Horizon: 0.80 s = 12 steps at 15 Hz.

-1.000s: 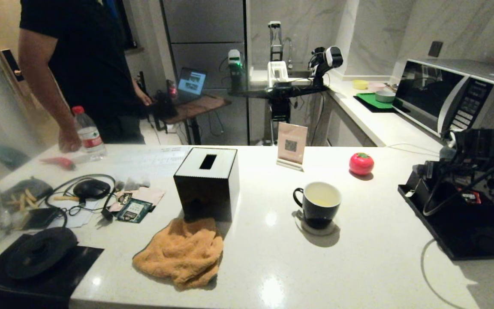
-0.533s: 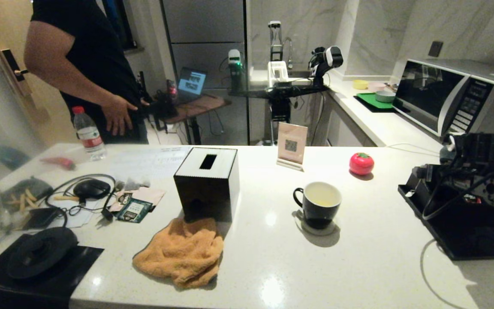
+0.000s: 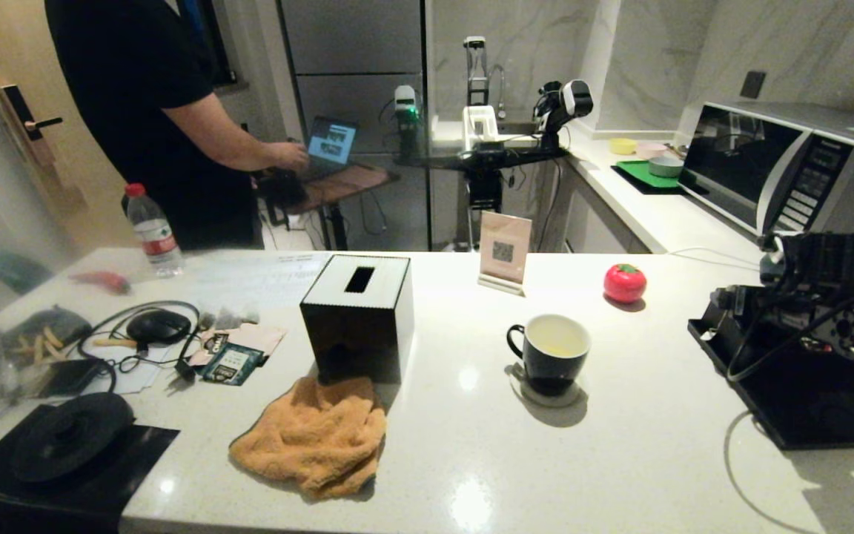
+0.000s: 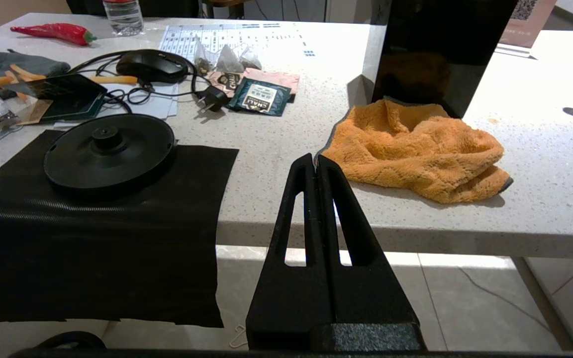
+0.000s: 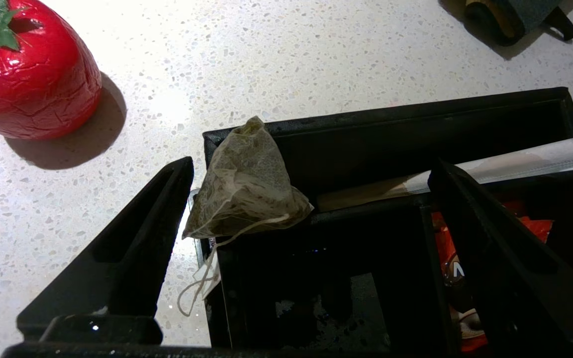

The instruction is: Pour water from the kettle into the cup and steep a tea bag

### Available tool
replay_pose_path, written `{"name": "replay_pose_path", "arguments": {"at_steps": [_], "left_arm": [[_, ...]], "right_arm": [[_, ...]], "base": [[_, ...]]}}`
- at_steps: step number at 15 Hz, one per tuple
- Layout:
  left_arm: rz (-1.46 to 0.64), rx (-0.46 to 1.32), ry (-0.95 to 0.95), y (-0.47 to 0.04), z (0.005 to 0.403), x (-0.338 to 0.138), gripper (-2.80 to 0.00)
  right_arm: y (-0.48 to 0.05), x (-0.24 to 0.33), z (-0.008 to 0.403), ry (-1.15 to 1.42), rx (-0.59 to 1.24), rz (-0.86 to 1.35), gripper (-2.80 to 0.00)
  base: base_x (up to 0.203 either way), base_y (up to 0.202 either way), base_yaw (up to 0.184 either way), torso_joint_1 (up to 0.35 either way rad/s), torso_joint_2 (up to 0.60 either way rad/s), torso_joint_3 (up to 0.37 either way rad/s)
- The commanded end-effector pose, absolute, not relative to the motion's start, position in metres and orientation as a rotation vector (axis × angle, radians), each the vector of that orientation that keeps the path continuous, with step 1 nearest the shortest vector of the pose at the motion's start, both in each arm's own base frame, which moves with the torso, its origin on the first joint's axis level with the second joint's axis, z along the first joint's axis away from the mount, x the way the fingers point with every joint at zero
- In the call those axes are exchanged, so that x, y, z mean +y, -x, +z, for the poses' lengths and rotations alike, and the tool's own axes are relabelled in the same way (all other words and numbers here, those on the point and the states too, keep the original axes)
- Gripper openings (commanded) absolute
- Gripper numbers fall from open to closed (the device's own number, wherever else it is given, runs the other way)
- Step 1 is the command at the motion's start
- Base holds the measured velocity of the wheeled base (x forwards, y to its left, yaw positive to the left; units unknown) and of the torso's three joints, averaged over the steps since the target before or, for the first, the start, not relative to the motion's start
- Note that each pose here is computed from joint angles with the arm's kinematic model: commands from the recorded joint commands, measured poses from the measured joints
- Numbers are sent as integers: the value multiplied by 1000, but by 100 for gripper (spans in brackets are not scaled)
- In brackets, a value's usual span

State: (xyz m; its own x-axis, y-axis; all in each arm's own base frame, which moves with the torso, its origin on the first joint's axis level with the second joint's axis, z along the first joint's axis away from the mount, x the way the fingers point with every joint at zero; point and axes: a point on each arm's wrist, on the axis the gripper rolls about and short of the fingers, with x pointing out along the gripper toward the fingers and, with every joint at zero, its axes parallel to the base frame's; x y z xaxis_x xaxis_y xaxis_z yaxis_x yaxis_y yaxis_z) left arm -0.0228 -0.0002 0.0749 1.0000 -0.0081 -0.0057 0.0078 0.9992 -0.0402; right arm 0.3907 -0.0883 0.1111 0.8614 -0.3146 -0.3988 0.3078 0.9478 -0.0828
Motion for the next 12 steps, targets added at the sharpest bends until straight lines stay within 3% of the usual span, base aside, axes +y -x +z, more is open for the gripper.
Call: {"name": "replay_pose_path", "arguments": {"at_steps": [1,7,8,9,12], "left_arm": [[-8,6,40,23,75,0,-280],[-8,6,40,23,75,0,-280],[-8,6,40,23,75,0,-280],[-8,6,40,23,75,0,-280],[-8,6,40,23,75,0,-280]], "right_arm": [[-392,-89,110,17,420,-328,0],[-394,-89,107,16,408,-329,0],[-394,-89,107,16,406,-329,-154],[-394,-89,107,16,405,-329,-280],[-394,-89,107,16,404,-329,-280]], "base": [[0,0,0,0,0,0],[0,0,0,0,0,0],[0,0,0,0,0,0],[0,0,0,0,0,0],[0,0,0,0,0,0]]}}
